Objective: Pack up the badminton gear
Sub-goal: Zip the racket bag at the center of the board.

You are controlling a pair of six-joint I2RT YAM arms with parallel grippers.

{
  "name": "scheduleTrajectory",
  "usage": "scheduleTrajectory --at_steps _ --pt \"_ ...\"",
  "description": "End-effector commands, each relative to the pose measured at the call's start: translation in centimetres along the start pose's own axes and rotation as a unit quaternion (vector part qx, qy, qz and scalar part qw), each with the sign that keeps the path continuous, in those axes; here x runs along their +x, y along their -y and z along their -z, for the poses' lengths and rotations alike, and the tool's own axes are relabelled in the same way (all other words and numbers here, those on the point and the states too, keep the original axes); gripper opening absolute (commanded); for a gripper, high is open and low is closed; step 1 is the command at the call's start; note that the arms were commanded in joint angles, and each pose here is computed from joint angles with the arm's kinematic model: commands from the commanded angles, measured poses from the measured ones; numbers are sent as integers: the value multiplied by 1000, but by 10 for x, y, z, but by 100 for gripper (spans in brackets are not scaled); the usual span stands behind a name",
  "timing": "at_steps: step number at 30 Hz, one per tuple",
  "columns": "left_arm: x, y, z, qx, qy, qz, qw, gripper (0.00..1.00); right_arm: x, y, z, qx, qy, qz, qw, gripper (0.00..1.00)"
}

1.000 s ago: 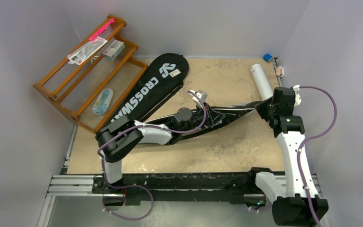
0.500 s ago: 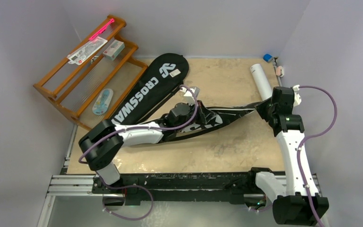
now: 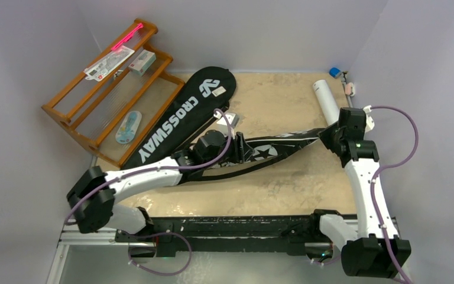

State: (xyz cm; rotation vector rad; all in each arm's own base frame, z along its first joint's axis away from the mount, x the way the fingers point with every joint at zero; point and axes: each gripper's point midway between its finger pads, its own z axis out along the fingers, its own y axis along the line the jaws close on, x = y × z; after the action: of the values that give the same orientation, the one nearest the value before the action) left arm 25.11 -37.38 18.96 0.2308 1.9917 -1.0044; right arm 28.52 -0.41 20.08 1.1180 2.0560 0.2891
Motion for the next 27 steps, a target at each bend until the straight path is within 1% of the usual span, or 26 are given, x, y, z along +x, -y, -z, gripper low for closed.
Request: scheduleTrajectory --at_steps 1,4,6,8,10,12,13,16,18,20,22,23,24,26,27 --pt "3 -7 42 -34 -66 -104 992 45 -16 -24 8 -40 20 16 999 0" --pt "7 -12 63 -34 -102 -168 980 55 -15 -27 3 -42 12 25 999 0" --pt "12 -14 71 -31 -131 -202 970 56 -13 -30 1 -45 2 29 999 0" --pt "16 -22 75 -47 -166 -235 957 56 -12 -33 -1 -49 -5 33 998 0" --pt "19 -31 76 -70 -199 -262 942 68 -13 -37 -1 -56 -6 38 998 0" --pt "24 -39 72 -89 -230 -289 925 74 -14 -41 -2 -62 -6 43 997 0" --pt "24 -41 70 -94 -239 -299 919 76 -15 -42 -2 -65 -6 47 997 0" --pt "9 -50 60 -128 -236 -337 903 80 -16 -44 -4 -64 -7 55 996 0" --pt "7 -43 53 -110 -243 -351 898 81 -17 -44 -6 -60 -8 58 996 0" --pt "18 -33 46 -71 -270 -357 891 80 -17 -43 -7 -56 -9 59 997 0" --pt "28 -36 39 -68 -298 -359 882 77 -18 -43 -7 -56 -7 59 997 0" --pt "34 -42 35 -77 -310 -361 876 74 -19 -44 -7 -57 -5 59 997 0" --pt "38 -50 32 -91 -321 -364 870 65 -20 -45 -7 -59 -3 59 996 0" --pt "40 -63 27 -114 -329 -385 855 35 -22 -48 -8 -62 0 61 996 0" --pt "39 -66 24 -123 -330 -386 852 21 -22 -50 -11 -65 -1 64 996 0"
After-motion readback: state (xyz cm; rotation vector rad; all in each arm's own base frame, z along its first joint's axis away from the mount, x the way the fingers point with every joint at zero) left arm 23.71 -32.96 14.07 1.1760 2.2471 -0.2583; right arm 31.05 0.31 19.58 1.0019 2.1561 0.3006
